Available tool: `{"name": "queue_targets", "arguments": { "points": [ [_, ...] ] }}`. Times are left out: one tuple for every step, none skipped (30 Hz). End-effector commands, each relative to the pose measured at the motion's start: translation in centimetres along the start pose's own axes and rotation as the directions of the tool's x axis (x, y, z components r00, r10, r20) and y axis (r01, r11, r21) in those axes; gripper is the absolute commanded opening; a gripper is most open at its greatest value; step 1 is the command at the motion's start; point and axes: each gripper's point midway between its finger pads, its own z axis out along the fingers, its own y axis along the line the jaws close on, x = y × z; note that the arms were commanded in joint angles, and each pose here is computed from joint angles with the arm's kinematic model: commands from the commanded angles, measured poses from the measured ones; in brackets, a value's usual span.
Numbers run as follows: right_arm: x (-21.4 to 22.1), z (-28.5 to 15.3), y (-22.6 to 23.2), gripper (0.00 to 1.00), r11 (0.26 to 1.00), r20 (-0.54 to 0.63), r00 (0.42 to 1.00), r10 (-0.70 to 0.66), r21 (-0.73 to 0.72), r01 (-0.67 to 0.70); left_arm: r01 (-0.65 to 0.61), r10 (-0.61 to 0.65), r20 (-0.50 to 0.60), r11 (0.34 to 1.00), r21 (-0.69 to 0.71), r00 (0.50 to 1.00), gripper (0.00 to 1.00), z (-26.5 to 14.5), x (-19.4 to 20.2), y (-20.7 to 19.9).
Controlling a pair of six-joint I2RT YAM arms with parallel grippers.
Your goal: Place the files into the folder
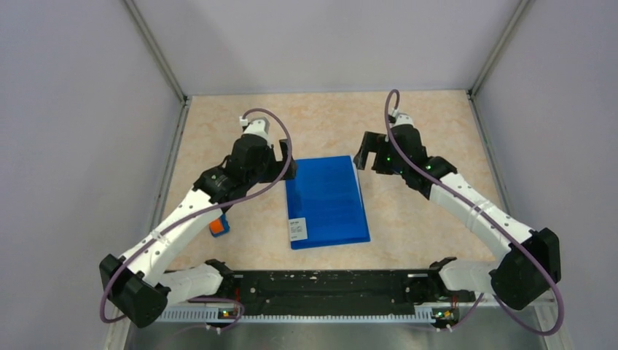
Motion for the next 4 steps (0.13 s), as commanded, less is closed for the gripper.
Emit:
{"name": "queue_targets", "arguments": {
  "points": [
    [-2.15,-0.26,1.65,0.99,0.999,0.060,0.998,0.001,-0.044,0.002,0.000,0.000,0.054,1.000,0.005,0.999,0.98,-0.54,-0.90,0.00],
    [-2.14,-0.20,1.68,0.99,0.999,0.060,0.998,0.000,-0.045,0.003,0.002,-0.002,0.057,1.000,0.003,0.998,0.98,-0.51,-0.93,0.04],
    [-2.14,-0.16,1.76,0.99,0.999,0.059,0.998,0.000,-0.048,0.003,0.001,-0.001,0.056,1.000,0.003,0.998,0.98,-0.47,-0.89,0.07],
    [-2.15,-0.11,1.74,0.99,0.999,0.059,0.998,0.001,-0.048,0.002,0.000,0.000,0.056,1.000,0.001,0.998,0.98,-0.46,-0.86,0.11]
  ]
}}
